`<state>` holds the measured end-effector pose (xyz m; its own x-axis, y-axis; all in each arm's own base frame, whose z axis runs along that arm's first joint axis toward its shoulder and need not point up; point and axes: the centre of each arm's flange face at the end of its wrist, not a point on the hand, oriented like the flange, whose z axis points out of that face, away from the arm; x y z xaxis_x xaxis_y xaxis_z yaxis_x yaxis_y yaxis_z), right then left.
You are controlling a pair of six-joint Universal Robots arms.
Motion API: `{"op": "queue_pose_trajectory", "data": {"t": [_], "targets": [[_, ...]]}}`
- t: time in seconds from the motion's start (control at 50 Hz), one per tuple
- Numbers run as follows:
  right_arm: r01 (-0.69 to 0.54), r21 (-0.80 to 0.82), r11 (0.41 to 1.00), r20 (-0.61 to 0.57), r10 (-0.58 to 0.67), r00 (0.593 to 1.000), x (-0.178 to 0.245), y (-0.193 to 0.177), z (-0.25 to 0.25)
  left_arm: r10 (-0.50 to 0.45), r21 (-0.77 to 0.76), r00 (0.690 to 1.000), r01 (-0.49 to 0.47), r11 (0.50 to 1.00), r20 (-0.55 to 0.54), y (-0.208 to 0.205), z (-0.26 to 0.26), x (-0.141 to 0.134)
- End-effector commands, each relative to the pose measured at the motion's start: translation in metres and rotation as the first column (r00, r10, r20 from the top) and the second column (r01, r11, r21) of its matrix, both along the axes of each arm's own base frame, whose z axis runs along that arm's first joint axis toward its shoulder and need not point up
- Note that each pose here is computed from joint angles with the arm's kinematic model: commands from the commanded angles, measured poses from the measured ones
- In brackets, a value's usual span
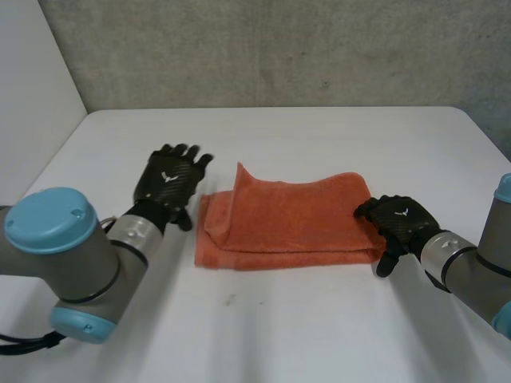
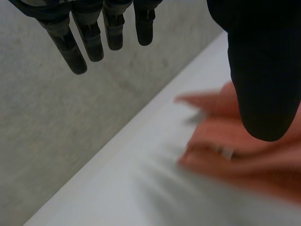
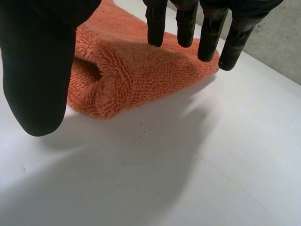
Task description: Fold the laundry
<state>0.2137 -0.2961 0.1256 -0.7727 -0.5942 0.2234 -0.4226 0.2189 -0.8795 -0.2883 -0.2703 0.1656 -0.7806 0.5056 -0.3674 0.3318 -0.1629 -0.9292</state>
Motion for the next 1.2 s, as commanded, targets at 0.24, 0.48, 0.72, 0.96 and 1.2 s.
{"op": "queue_pose_trajectory", "data": {"t": [0.24, 0.48, 0.72, 0.96, 1.2], "targets": [[-0.001, -0.033, 0.999, 0.006, 0.001, 1.000, 0.001, 0.000, -0.002, -0.074, 0.235, 0.997, 0.076, 0.969, -0.018, 0.005, -0.019, -0.045], [0.000, -0.036, 0.999, 0.004, 0.000, 1.000, 0.001, -0.002, -0.004, 0.055, 0.243, 0.997, -0.067, 0.968, 0.053, -0.002, -0.035, -0.032], [0.007, -0.086, 0.996, 0.010, -0.006, 1.000, 0.001, -0.009, -0.001, 0.064, 0.269, 0.993, -0.087, 0.959, 0.095, 0.022, -0.027, -0.017], [0.007, -0.134, 0.991, 0.018, -0.004, 1.000, 0.006, -0.016, 0.012, 0.047, 0.272, 0.995, -0.068, 0.960, 0.086, 0.053, -0.008, -0.004], [-0.360, -0.287, 0.888, 0.061, 0.392, 0.918, 0.136, 0.035, 0.073, 0.095, 0.231, 0.994, -0.104, 0.967, 0.051, 0.061, 0.019, 0.017]]}}
